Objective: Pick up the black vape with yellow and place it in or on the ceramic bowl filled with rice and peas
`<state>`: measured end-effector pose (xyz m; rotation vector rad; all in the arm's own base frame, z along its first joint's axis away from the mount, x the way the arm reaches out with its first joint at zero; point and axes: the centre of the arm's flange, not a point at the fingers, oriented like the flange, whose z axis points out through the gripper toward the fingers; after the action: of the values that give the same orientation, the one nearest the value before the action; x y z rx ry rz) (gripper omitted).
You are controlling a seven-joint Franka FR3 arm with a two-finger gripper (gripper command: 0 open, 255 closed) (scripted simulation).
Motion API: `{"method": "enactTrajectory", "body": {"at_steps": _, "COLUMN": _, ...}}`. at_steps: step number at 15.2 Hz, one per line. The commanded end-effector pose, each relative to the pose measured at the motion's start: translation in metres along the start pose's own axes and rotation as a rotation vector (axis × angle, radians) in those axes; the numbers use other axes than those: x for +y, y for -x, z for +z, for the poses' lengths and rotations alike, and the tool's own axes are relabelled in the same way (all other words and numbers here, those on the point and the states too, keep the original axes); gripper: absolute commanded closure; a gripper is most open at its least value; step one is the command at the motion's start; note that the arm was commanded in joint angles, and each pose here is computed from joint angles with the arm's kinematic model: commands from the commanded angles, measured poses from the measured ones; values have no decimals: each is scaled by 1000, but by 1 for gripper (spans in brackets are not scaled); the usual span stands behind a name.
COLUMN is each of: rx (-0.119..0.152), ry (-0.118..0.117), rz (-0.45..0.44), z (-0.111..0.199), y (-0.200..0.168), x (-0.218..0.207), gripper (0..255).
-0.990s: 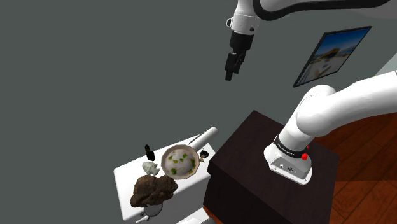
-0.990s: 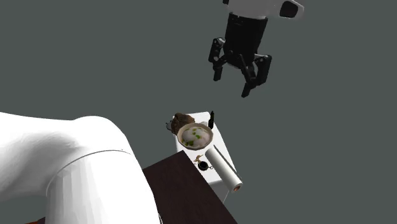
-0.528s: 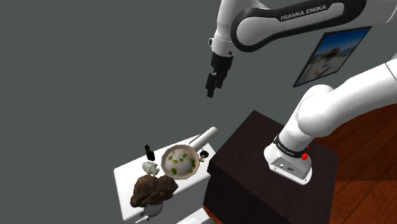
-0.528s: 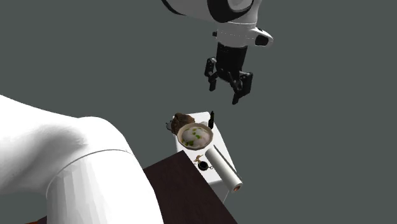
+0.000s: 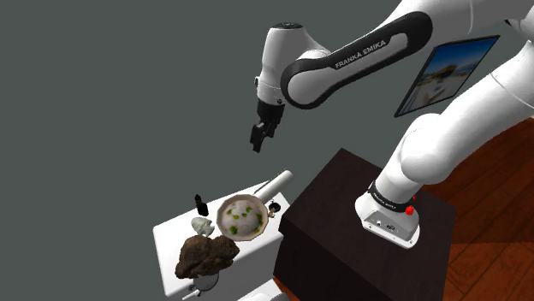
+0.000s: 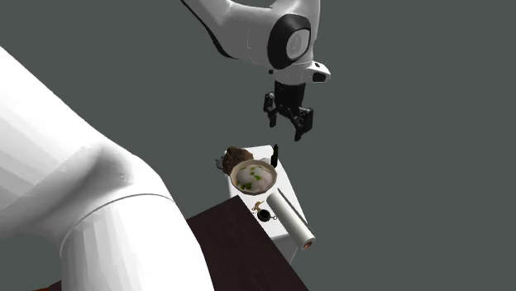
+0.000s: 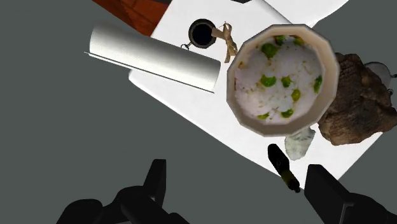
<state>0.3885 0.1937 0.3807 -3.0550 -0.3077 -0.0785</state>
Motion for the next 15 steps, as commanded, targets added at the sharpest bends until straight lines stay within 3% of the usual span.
{"method": "enactTrajectory", "body": {"at_steps": 1, "rx": 13, "ry": 5, "rz": -7, "z": 21, "y": -8, "x": -16, "gripper": 0}}
{"method": "enactTrajectory", "body": {"at_steps": 15, "rx": 91, "ry": 48, "rz": -51, "z": 155, "y": -87, "x": -112, "gripper": 0}}
